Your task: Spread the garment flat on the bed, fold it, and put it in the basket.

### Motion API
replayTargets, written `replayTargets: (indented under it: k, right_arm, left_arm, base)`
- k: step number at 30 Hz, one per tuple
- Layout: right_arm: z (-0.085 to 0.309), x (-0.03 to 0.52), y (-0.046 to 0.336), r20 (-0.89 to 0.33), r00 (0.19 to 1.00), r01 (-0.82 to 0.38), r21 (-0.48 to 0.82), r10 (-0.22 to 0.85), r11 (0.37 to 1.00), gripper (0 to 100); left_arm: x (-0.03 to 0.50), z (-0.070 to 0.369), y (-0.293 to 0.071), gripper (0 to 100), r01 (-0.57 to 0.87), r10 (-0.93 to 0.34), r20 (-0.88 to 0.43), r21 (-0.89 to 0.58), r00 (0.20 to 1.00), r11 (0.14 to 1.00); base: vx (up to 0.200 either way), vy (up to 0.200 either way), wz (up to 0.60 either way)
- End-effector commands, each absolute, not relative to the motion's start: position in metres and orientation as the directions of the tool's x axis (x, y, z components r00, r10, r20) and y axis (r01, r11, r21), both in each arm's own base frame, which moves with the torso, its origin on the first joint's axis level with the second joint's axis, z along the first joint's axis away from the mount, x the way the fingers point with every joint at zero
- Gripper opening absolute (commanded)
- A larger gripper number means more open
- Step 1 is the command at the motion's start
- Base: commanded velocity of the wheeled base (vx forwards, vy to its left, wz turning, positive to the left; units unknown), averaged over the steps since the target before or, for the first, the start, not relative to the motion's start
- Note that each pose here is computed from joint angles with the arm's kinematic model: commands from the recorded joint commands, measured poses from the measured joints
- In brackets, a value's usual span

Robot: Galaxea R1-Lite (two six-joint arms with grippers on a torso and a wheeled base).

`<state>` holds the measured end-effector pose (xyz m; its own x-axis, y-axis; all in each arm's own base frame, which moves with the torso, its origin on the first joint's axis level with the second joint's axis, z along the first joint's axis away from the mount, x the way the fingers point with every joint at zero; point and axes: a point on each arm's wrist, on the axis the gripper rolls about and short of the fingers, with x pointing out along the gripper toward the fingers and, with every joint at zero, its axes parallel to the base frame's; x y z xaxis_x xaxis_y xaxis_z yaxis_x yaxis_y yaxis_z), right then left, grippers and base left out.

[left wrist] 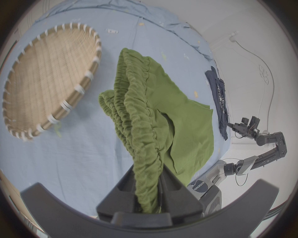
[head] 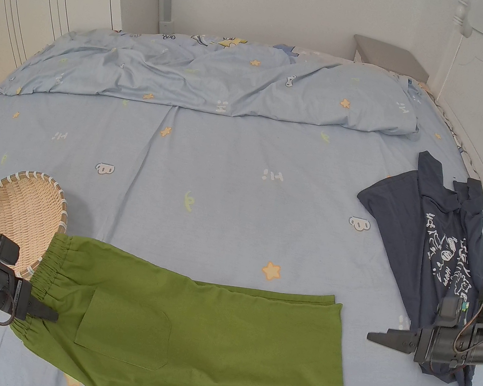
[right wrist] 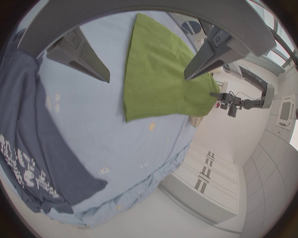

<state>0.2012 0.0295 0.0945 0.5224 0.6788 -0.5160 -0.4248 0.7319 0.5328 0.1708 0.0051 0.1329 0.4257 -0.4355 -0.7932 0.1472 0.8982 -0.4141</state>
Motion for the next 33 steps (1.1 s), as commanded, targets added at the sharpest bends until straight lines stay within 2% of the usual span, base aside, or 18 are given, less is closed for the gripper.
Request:
replayTargets:
  k: [1, 6, 12, 14, 15, 17, 25, 33]
  right_arm:
    - [0.153, 0.201, 0.029, -0.394, 0.619, -0.495, 0.476, 0.679, 0.727, 100]
    - [0.167, 0.205, 0.029, -0.378, 0.628, -0.504, 0.468, 0.68, 0.726, 100]
    - [0.167, 0.205, 0.027, -0.38, 0.632, -0.497, 0.469, 0.675, 0.73, 100]
    - [0.167, 0.205, 0.027, -0.38, 0.635, -0.495, 0.468, 0.672, 0.732, 100]
    - [0.167, 0.205, 0.026, -0.379, 0.638, -0.493, 0.467, 0.67, 0.734, 100]
    - [0.167, 0.205, 0.026, -0.379, 0.639, -0.491, 0.468, 0.669, 0.734, 100]
    - [0.167, 0.205, 0.025, -0.381, 0.64, -0.489, 0.469, 0.667, 0.736, 100]
    - [0.166, 0.205, 0.025, -0.383, 0.639, -0.487, 0.47, 0.667, 0.736, 100]
  left_arm:
    - [0.157, 0.179, 0.004, 0, 0.219, -0.399, -0.734, -0.334, 0.55, 0.917]
    - [0.158, 0.189, 0.01, 0, 0.204, -0.37, -0.717, -0.312, 0.59, 0.928]
    - [0.158, 0.193, 0.003, 0, 0.234, -0.362, -0.733, -0.277, 0.576, 0.932]
    - [0.159, 0.197, -0.003, 0, 0.238, -0.324, -0.751, -0.225, 0.576, 0.945]
    - [0.16, 0.202, -0.008, 0, 0.207, -0.216, -0.78, -0.113, 0.587, 0.972]
    - [0.16, 0.209, -0.015, 0, 0.184, -0.128, -0.79, -0.02, 0.6, 0.983]
    - [0.148, 0.224, -0.031, 0, 0.279, -0.175, -0.807, -0.013, 0.564, 0.96]
    - [0.143, 0.231, -0.062, 0, 0.315, -0.289, -0.803, -0.134, 0.522, 0.94]
  base:
    - [0.0, 0.0, 0.0]
    - [0.0, 0.0, 0.0]
    - [0.0, 0.0, 0.0]
    - [0.0, 0.0, 0.0]
    - [0.0, 0.0, 0.0]
    - [0.0, 0.0, 0.0]
    - [0.0, 0.0, 0.0]
    - [0.0, 0.0, 0.0]
